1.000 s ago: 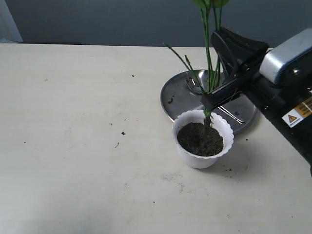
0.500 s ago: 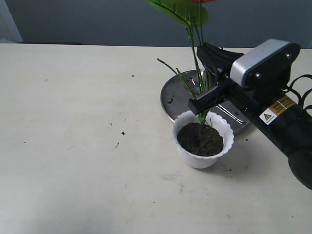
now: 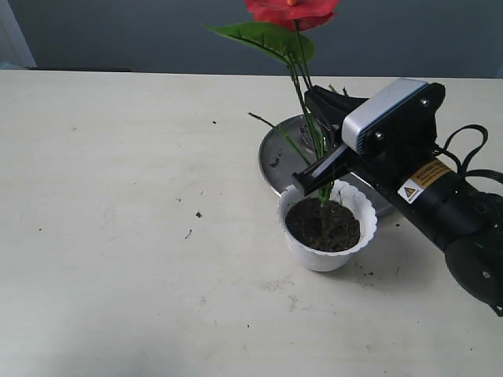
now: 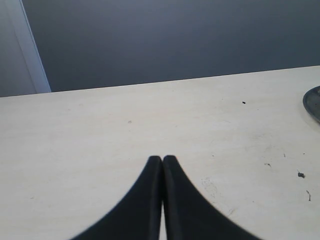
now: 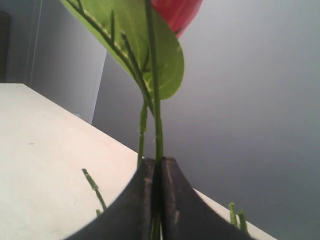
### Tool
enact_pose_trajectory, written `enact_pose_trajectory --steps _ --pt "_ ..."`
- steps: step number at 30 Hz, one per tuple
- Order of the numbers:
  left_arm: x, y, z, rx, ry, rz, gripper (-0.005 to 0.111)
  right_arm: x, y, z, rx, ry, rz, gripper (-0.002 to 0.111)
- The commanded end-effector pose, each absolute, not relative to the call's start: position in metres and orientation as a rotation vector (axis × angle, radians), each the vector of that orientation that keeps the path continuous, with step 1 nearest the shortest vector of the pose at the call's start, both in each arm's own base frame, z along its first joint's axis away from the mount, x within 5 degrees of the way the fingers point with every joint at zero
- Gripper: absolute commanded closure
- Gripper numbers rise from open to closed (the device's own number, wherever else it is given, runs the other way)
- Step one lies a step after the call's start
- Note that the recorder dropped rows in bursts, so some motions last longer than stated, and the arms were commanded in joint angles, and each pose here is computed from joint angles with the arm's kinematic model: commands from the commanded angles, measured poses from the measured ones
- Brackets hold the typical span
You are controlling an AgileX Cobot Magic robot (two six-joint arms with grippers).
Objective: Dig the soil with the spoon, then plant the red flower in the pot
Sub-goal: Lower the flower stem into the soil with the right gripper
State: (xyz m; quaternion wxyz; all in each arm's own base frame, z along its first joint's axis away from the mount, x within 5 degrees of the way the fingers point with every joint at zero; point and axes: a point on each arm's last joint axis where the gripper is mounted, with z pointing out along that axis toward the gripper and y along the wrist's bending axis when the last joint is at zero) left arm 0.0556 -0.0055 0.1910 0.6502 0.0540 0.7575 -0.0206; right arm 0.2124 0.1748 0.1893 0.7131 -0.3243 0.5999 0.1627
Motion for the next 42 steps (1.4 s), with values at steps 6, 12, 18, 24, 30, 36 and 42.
enact_pose_trajectory --steps 6,12,18,24,30,36,42 --pt "0.055 -0.006 0.192 0.120 1.711 -0.053 0.106 0.214 0.174 0.190 -0.709 1.322 0.349 0.108" --pt "0.055 -0.006 0.192 0.120 1.711 -0.053 0.106 0.216 0.174 0.191 -0.697 1.324 0.344 0.108" --pt "0.055 -0.006 0.192 0.120 1.711 -0.053 0.106 0.227 0.183 0.181 -0.696 1.348 0.351 0.108" --pt "0.055 -0.006 0.192 0.120 1.711 -0.053 0.106 0.230 0.185 0.172 -0.692 1.385 0.361 0.108" --pt "0.055 -0.006 0.192 0.120 1.711 -0.053 0.106 0.215 0.173 0.155 -0.728 1.464 0.356 0.108" --pt "0.055 -0.006 0.192 0.120 1.711 -0.053 0.106 0.203 0.168 0.151 -0.740 1.498 0.417 0.108" --pt "0.055 -0.006 0.192 0.120 1.711 -0.053 0.106 0.195 0.168 0.160 -0.736 1.477 0.503 0.108"
